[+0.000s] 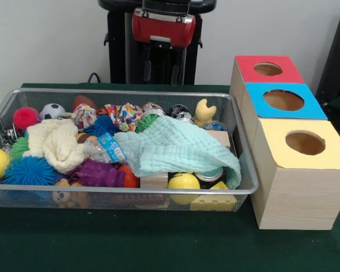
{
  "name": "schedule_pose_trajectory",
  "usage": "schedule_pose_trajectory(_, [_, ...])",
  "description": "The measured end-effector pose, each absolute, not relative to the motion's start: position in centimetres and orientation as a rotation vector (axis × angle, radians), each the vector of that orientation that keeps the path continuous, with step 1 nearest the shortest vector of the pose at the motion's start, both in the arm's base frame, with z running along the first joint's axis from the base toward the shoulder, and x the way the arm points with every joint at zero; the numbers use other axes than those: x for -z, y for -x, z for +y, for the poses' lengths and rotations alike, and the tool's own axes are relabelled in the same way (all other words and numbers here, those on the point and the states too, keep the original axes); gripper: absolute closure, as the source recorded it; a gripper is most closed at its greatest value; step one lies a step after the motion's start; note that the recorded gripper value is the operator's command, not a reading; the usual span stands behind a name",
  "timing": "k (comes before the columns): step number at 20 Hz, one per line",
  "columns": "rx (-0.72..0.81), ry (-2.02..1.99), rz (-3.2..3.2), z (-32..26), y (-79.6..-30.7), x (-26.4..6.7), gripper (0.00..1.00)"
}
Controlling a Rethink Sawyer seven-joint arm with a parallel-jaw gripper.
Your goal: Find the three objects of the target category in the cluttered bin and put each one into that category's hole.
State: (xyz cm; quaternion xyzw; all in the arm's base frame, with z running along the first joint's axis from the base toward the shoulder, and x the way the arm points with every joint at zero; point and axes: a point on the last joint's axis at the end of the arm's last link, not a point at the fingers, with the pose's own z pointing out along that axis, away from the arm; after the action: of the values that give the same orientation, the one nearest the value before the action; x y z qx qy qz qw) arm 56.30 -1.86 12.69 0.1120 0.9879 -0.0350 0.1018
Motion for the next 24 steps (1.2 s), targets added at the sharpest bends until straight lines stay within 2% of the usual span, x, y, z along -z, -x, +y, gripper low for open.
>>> schedule_pose_trajectory(13, [0.101,-0.325,2.926,-2.4,-55.5,-9.7,0.0])
schedule_pose_trajectory(24, [0.117,-0.345,2.904,-8.0,-53.4,-5.9,0.0])
